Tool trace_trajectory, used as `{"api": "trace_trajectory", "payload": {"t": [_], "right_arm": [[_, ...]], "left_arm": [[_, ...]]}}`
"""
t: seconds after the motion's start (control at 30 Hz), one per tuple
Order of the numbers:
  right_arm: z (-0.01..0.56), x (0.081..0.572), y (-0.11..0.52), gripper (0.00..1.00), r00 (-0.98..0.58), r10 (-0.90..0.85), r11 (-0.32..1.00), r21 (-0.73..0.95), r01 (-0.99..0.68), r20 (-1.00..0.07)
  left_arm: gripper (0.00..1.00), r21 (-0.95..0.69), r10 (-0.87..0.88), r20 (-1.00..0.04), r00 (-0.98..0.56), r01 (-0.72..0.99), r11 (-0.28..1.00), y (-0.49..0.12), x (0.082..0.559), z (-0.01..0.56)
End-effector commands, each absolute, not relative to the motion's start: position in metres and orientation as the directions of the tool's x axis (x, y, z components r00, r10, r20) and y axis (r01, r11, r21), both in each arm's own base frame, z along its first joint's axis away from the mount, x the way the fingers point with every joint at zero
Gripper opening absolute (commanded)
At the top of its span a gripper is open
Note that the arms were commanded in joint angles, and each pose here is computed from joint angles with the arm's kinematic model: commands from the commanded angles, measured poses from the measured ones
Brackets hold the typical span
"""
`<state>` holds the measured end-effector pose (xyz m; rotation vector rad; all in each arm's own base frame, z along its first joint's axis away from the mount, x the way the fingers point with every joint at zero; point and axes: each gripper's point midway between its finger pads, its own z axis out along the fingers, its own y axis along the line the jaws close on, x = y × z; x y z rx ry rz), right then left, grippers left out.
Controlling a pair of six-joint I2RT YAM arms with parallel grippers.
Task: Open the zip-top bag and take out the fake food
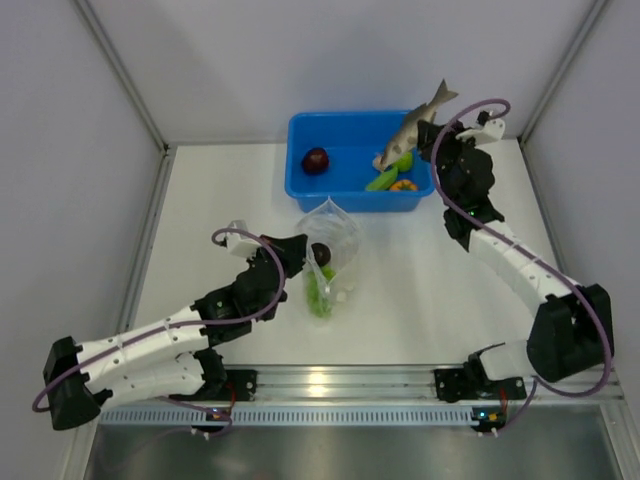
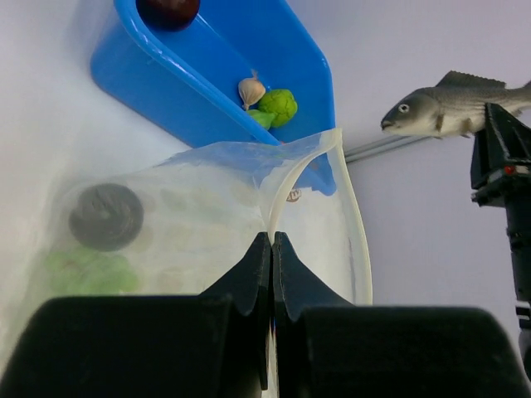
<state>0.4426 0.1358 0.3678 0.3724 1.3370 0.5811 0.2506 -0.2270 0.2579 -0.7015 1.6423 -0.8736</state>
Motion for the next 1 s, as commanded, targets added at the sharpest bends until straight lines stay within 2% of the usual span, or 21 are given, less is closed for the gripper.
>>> {"api": "trace_trajectory", "payload": {"t": [0.0,0.23,0.4,0.43,0.6,0.63,0.7,0.73,0.87,0.97], "right_arm": [[0.355,0.479,0.124,0.00,0.089,0.534,0.840,0.517,-0.162,-0.841],[0.309,0.542,0.106,0.00,-0.003,0.466,0.880,0.464,-0.098,-0.885],[0.274,0.571,0.131,0.02,-0.128,0.416,0.896,0.430,-0.111,-0.900],[0.257,0.572,0.131,0.07,-0.175,0.391,0.912,0.405,-0.057,-0.904],[0.227,0.579,0.163,0.28,-0.291,0.336,0.926,0.370,-0.070,-0.896],[0.225,0.579,0.166,0.39,-0.310,0.330,0.927,0.367,-0.070,-0.892],[0.225,0.576,0.172,0.52,-0.326,0.313,0.931,0.355,-0.079,-0.892],[0.230,0.576,0.173,0.64,-0.324,0.307,0.933,0.351,-0.085,-0.895],[0.257,0.561,0.170,0.99,-0.318,0.270,0.946,0.312,-0.089,-0.909],[0.283,0.538,0.169,1.00,-0.310,0.268,0.940,0.318,-0.122,-0.912]], "left_arm": [[0.00,-0.828,-0.816,-0.549,-0.181,-0.015,0.561,-0.213,0.251,0.267],[0.00,-0.813,-0.801,-0.570,-0.185,-0.010,0.581,-0.208,0.248,0.276],[0.00,-0.811,-0.796,-0.573,-0.193,-0.008,0.585,-0.205,0.245,0.278],[0.00,-0.812,-0.796,-0.572,-0.198,-0.002,0.584,-0.207,0.245,0.279],[0.00,-0.804,-0.780,-0.584,-0.223,0.025,0.595,-0.213,0.243,0.286],[0.00,-0.801,-0.776,-0.588,-0.226,0.031,0.598,-0.213,0.243,0.287],[0.00,-0.805,-0.779,-0.585,-0.227,0.040,0.593,-0.213,0.242,0.292],[0.00,-0.802,-0.776,-0.589,-0.227,0.043,0.596,-0.213,0.241,0.292],[0.00,-0.801,-0.774,-0.591,-0.227,0.053,0.596,-0.212,0.241,0.296],[0.00,-0.801,-0.773,-0.592,-0.227,0.056,0.597,-0.213,0.241,0.298]]}}
